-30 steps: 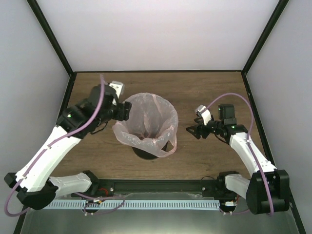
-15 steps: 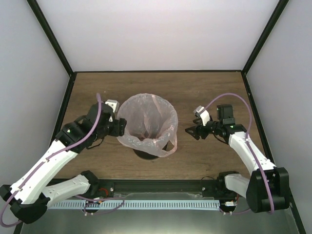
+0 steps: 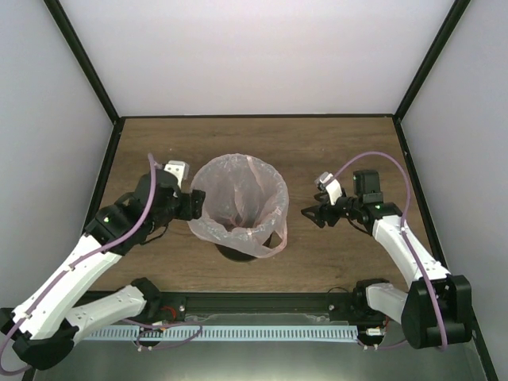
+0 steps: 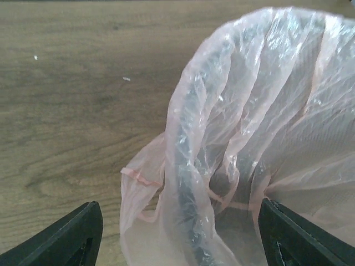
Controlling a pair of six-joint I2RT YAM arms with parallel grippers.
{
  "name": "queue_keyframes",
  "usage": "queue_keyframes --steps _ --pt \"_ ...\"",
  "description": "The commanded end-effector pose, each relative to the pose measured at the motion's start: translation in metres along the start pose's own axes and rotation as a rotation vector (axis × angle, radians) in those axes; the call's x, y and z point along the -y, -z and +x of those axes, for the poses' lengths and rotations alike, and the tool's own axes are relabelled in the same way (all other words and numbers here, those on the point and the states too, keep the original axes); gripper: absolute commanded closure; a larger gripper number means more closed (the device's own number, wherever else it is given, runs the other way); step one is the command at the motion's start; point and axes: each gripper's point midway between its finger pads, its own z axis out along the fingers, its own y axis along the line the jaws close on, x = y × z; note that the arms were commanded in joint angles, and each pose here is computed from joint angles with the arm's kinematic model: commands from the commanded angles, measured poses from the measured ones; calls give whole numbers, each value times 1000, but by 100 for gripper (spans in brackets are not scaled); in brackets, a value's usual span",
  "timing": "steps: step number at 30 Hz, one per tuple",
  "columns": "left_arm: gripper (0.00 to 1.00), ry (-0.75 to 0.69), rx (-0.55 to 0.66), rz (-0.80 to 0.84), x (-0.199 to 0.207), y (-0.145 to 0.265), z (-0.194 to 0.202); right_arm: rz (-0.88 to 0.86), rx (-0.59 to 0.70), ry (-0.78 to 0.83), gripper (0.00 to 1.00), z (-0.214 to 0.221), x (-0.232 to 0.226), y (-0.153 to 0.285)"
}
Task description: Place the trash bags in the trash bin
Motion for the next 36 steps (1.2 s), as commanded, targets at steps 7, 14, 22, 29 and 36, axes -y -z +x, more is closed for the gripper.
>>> queue_keyframes --steps 7,14,22,29,36 --pt "8 -39 220 -137 -21 30 -57 171 115 24 20 -55 16 34" --pt "0 -50 403 -241 -42 43 -85 480 294 -144 0 -129 73 95" --pt "0 -19 366 -215 -44 30 -86 630 393 -263 0 -194 96 146" --pt "0 -9 416 -210 -46 57 -109 662 533 -192 0 -234 70 194" --pt "0 -5 379 -180 -42 44 -98 632 570 -181 0 -235 58 199"
